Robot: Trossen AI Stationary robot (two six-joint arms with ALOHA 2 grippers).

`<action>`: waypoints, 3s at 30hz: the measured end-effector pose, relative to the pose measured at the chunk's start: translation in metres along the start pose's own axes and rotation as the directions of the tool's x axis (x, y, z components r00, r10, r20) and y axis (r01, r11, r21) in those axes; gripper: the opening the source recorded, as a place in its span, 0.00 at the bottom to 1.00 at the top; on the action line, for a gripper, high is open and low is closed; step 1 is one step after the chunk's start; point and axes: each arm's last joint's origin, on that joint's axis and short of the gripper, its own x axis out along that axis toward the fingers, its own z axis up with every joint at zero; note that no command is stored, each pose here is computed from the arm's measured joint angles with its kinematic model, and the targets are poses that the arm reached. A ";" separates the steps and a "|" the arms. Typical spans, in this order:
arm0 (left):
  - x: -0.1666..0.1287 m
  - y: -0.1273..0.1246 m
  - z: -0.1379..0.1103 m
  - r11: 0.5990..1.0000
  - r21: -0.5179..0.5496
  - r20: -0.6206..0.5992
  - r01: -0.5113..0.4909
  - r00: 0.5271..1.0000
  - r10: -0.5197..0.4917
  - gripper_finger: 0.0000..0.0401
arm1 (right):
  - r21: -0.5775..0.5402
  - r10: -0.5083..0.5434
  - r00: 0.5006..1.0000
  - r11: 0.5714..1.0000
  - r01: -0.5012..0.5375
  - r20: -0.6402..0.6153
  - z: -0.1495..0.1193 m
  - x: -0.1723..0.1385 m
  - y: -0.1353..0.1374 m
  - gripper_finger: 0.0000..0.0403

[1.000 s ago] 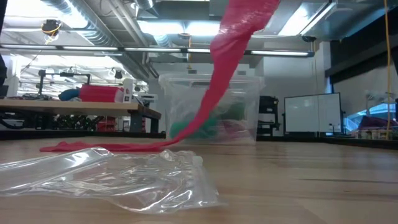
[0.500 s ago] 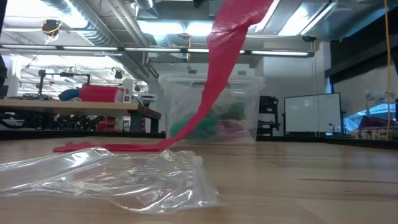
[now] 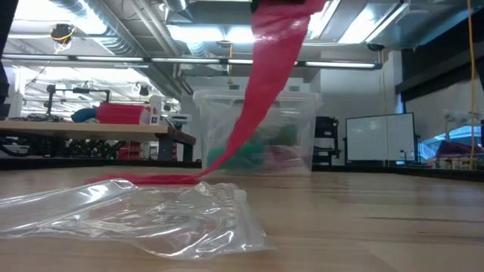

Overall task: Roll bandage
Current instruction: Roll the red bandage

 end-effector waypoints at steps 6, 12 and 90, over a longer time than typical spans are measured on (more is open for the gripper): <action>0.023 -0.011 -0.015 1.000 0.000 -0.084 0.019 0.996 -0.019 0.00 | -0.024 -0.058 0.998 0.998 0.059 0.026 0.010 -0.001 -0.010 0.02; 0.041 -0.017 -0.027 1.000 0.018 -0.149 -0.023 0.988 0.025 0.00 | -0.019 -0.088 0.995 0.996 0.089 0.056 0.024 -0.004 -0.025 0.02; 0.064 -0.090 -0.108 0.959 -0.146 -0.289 -0.242 0.938 0.192 0.53 | -0.058 -0.086 0.994 0.994 0.090 0.067 0.039 -0.009 -0.043 0.02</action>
